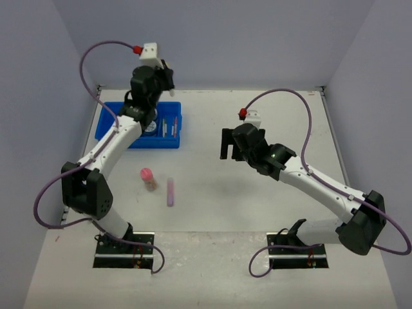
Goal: Sort the stationery into containers
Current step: Place the pen in the storage box.
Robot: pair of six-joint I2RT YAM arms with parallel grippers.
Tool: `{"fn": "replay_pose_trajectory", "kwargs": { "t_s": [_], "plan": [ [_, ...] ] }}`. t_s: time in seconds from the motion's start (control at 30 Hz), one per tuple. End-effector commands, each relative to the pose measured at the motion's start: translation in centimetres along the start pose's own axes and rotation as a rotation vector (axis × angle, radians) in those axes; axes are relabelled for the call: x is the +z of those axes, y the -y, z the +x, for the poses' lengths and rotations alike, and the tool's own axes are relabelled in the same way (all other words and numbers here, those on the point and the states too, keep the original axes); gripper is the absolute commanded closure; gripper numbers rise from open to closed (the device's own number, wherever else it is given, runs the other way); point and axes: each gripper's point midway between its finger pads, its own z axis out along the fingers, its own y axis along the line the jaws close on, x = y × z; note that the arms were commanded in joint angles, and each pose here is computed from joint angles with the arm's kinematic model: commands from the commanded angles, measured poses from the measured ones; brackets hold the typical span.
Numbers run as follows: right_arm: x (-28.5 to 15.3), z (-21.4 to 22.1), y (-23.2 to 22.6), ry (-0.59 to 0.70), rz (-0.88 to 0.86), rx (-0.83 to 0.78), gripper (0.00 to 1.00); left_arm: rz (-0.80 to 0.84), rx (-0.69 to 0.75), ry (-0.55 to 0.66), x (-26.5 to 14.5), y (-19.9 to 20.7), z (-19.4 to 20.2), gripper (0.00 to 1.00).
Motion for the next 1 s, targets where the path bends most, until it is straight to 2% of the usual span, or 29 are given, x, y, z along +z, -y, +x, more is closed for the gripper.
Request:
{"fn": "replay_pose_trajectory", "kwargs": {
  "t_s": [0.0, 0.1, 0.13, 0.33, 0.5, 0.57, 0.7, 0.8, 0.87, 0.93, 0.97],
  "plan": [
    [-0.1, 0.1, 2.1, 0.015, 0.036, 0.040, 0.01, -0.521, 0.477, -0.056, 1.4, -15.5, -1.5, 1.00],
    [-0.6, 0.4, 1.9, 0.005, 0.004, 0.034, 0.01, -0.574, 0.631, -0.115, 2.4, -19.2, -0.1, 1.00],
    [-0.7, 0.3, 1.8, 0.009, -0.007, 0.036, 0.01, -0.578, 0.632, -0.124, 2.3, -20.3, 0.7, 1.00],
    [-1.5, 0.4, 1.4, 0.020, -0.058, 0.039, 0.01, -0.616, 0.527, -0.201, 1.1, -25.0, 5.5, 1.00],
    [-1.3, 0.7, 0.4, -0.003, -0.104, 0.030, 0.01, -0.610, 0.476, -0.275, 0.8, -25.9, 9.6, 1.00],
    [-1.1, 0.9, 0.4, -0.011, -0.101, 0.027, 0.01, -0.595, 0.476, -0.306, 0.8, -26.0, 10.9, 0.97],
    [-1.2, 0.8, 0.5, -0.007, -0.098, 0.026, 0.01, -0.576, 0.474, -0.372, 0.9, -26.4, 13.4, 0.77],
    [-1.2, 0.8, 0.5, -0.007, -0.098, 0.026, 0.01, -0.570, 0.477, -0.390, 0.7, -26.5, 14.0, 0.69],
    [-1.2, 0.9, 0.5, -0.009, -0.100, 0.024, 0.01, -0.566, 0.483, -0.398, 0.5, -26.5, 14.0, 0.63],
    [-1.1, 0.9, 0.3, -0.010, -0.110, 0.023, 0.01, -0.561, 0.477, -0.386, 0.4, -26.3, 13.3, 0.50],
    [-1.0, 0.9, 0.1, -0.013, -0.115, 0.019, 0.01, -0.555, 0.472, -0.378, 0.2, -26.0, 12.6, 0.48]
  ]
}}
